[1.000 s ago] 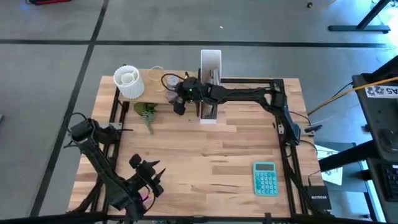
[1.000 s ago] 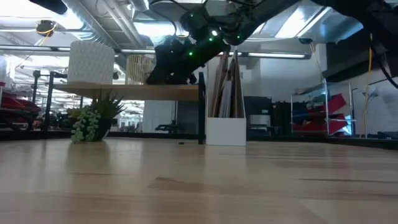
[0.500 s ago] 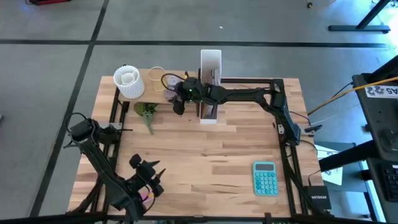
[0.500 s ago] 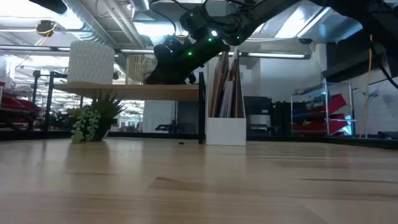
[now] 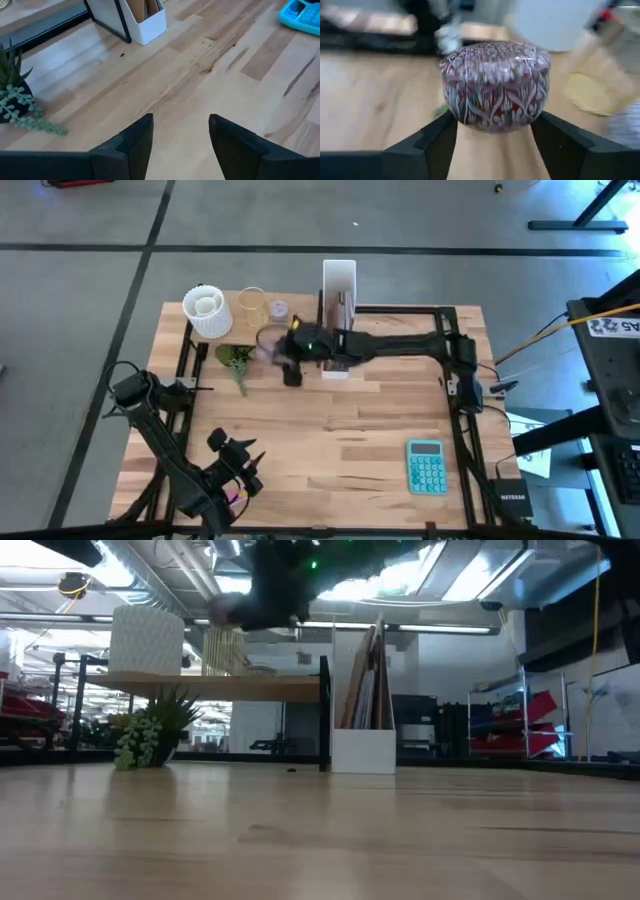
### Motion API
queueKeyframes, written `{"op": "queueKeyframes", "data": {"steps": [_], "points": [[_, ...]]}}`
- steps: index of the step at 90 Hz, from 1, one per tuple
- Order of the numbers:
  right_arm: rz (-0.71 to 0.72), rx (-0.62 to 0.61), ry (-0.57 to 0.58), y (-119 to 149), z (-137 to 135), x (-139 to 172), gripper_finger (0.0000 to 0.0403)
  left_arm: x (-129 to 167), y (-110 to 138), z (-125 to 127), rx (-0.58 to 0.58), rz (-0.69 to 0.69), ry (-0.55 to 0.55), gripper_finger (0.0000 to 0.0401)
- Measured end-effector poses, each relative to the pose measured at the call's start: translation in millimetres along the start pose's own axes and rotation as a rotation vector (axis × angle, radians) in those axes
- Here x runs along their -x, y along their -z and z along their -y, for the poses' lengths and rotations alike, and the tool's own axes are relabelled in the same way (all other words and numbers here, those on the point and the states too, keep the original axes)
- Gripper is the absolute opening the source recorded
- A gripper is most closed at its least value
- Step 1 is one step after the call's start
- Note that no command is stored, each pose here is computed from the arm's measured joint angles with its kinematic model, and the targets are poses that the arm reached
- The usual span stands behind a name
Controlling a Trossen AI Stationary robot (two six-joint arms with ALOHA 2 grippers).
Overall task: Stock shelves
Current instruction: Remove the red pattern scented candle from the shelf
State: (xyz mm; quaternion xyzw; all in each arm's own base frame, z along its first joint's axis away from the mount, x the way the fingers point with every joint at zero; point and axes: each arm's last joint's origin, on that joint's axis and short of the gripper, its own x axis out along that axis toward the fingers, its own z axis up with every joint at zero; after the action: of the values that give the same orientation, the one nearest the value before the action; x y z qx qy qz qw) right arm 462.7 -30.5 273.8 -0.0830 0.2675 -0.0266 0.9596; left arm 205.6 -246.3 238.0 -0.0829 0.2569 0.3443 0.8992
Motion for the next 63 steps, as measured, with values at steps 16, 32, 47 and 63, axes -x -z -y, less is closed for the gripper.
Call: {"op": "queueKeyframes", "data": {"steps": [16,32,47,63], "points": [[-0.047,0.101,-0.127,-0.9,-56.2,9.8,0.0200,12.4,2.7,0.9,-0.002,-0.004,0.039,0.0175],[-0.109,0.088,-0.212,47.7,-101.3,-10.4,0.0159,21.1,7.7,-0.1,0.014,-0.001,0.066,0.0175],[-0.090,0.011,-0.205,81.1,-116.5,-19.9,0.0138,24.0,9.0,-0.5,0.013,0.005,0.076,0.0175],[-0.124,0.024,-0.270,95.0,-128.4,-18.3,0.0136,20.3,7.4,0.1,-0.019,0.007,0.064,0.0175]]}}
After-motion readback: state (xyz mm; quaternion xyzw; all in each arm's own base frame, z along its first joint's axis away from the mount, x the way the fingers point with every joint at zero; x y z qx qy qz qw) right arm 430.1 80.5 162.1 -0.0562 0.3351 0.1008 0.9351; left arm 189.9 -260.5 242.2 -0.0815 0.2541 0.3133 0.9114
